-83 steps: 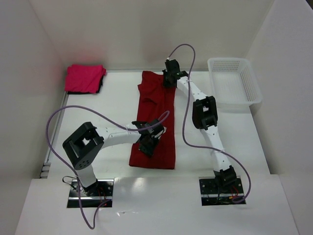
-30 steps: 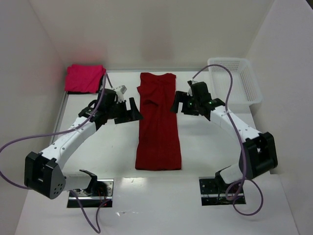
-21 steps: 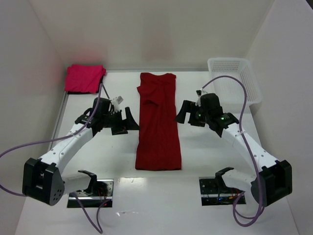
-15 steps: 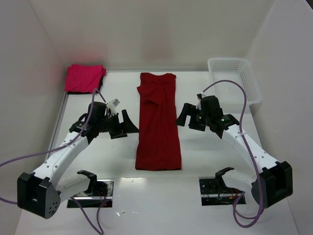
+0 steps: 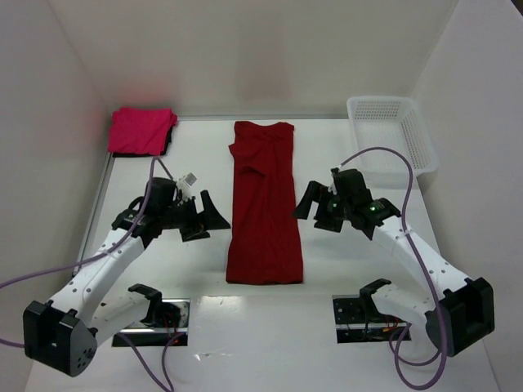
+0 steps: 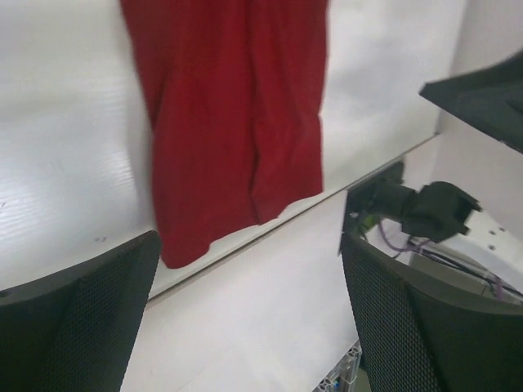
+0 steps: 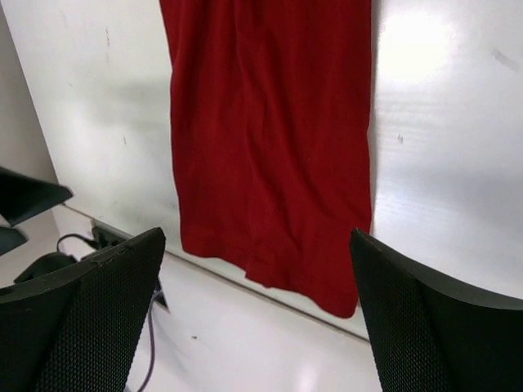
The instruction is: Fold and stack the t-shirts
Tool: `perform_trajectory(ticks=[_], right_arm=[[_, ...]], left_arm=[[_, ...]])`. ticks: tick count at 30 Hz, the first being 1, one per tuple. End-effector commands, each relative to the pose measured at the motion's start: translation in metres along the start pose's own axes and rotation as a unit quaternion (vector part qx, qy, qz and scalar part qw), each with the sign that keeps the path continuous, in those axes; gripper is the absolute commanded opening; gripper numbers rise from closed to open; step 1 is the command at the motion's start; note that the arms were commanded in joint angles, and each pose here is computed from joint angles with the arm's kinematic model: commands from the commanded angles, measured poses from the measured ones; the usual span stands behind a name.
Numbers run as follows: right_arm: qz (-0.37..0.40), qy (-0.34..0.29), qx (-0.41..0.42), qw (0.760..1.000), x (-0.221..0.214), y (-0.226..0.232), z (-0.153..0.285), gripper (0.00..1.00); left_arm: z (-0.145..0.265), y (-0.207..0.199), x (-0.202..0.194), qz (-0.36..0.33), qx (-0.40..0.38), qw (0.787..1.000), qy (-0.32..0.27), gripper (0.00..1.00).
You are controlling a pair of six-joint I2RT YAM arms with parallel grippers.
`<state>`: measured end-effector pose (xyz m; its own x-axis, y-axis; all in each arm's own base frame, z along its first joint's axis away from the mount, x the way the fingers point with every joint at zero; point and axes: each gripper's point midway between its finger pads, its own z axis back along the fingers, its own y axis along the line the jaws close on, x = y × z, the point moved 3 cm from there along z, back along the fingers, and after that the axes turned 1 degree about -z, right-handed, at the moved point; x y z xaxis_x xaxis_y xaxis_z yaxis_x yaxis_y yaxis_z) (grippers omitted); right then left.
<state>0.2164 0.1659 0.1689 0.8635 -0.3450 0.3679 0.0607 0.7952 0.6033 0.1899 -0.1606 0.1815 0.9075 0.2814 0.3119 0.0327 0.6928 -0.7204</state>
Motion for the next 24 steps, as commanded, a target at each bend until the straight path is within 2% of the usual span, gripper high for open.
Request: perform_trajectory(ticks=[1, 9, 12, 16, 20, 24], right_arm=[[-0.043, 0.055, 0.002, 0.998, -0.034, 0.001, -0.003, 0.98], [0.000, 0.152, -0.101, 0.983, -0.094, -0.018, -0.020, 0.98], [-0.009, 0.155, -0.129, 0.979, -0.108, -0.029, -0.011, 0.98], [-0.051, 0.155, -0.144, 0.976, -0.122, -0.045, 0.004, 0.97], [-0.070, 0.159, -0.145, 0.974, -0.137, -0.059, 0.014, 0.91], [-0.072, 0.162, -0.148, 0.973, -0.145, -0.067, 0.011, 0.91]], left_arm=[[-0.009, 0.015, -0.006, 0.010, 0.055, 0.998, 0.010, 0.99], [-0.039, 0.036, -0.045, -0.011, 0.147, 0.982, 0.114, 0.99], [-0.042, 0.032, -0.059, -0.017, 0.165, 0.977, 0.131, 0.99], [-0.046, 0.033, -0.084, -0.017, 0.194, 0.970, 0.144, 0.99], [-0.048, 0.038, -0.093, -0.005, 0.221, 0.966, 0.133, 0.99], [-0.056, 0.045, -0.093, 0.006, 0.240, 0.963, 0.120, 0.99]])
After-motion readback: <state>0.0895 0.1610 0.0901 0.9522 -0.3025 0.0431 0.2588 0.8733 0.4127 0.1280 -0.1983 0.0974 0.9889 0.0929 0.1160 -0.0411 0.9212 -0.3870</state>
